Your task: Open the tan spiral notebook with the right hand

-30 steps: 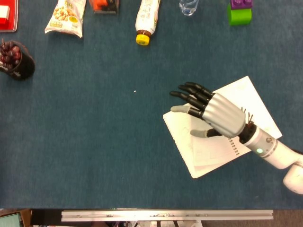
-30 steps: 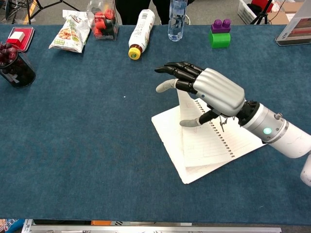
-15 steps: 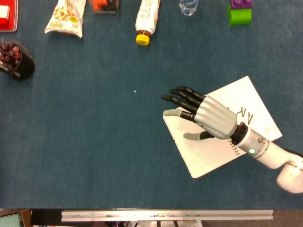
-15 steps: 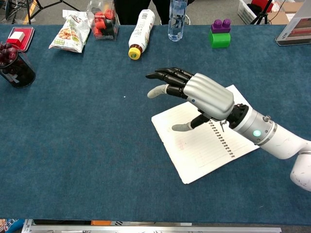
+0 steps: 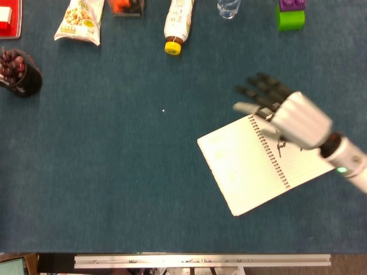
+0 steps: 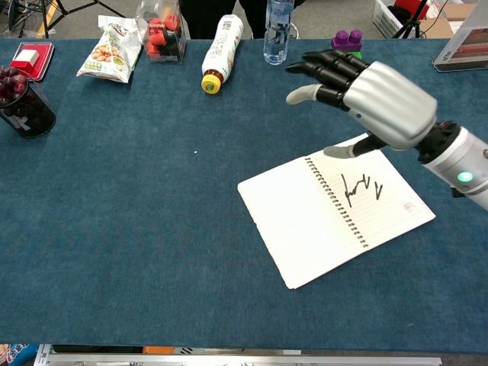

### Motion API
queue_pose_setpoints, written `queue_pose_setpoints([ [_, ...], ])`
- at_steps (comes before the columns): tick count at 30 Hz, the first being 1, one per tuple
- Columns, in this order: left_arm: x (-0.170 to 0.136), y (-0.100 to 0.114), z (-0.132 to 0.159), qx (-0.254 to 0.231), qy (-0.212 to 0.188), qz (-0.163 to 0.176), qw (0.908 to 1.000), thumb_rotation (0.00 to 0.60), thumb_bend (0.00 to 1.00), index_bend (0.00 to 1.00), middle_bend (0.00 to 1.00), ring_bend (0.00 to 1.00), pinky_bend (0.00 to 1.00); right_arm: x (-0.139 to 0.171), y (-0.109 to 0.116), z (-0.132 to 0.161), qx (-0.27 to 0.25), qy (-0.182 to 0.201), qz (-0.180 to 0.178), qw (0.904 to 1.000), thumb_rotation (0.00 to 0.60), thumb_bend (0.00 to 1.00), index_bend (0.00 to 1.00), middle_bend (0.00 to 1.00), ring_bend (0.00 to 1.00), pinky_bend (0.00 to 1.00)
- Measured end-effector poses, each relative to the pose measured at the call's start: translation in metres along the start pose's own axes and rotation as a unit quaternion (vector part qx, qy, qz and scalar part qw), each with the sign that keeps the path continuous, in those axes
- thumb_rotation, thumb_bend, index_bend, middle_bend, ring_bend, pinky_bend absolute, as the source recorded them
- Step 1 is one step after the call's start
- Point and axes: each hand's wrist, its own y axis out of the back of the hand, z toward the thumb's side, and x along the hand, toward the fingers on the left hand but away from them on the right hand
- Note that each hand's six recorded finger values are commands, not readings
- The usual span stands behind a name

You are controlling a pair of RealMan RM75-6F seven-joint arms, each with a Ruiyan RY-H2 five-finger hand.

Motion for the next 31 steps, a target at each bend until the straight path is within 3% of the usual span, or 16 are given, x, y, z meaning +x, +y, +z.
queue_pose_setpoints([
  [5, 0.002, 0.004, 0.006, -0.002, -0.01, 0.007, 0.9999, 0.6, 0.07, 0.39, 0.14, 0.16, 0.4, 0.03, 0.028, -0.031, 0.074, -0.06, 0.019, 0.9953, 0.6, 0.0, 0.27, 0.12, 0.0, 0.1],
  [10, 0.004, 0.008, 0.011, -0.009, -0.019, 0.023, 0.9995, 0.6, 0.07, 0.36, 0.14, 0.16, 0.4, 0.075, 0.047, -0.051, 0.12, -0.135, 0.041, 0.9827, 0.6, 0.0, 0.27, 0.12, 0.0, 0.1],
  [20, 0.007, 0.008, 0.014, -0.016, -0.025, 0.026, 0.9992, 0.6, 0.07, 0.36, 0.14, 0.16, 0.4, 0.144, 0.065, -0.057, 0.133, -0.261, 0.022, 0.9558, 0.6, 0.0, 0.27, 0.12, 0.0, 0.1],
  [31, 0.011, 0.006, 0.015, -0.018, -0.027, 0.02, 0.9993, 0.6, 0.07, 0.36, 0.14, 0.16, 0.4, 0.205, 0.07, -0.057, 0.124, -0.378, -0.005, 0.9176, 0.6, 0.01, 0.27, 0.12, 0.0, 0.1],
])
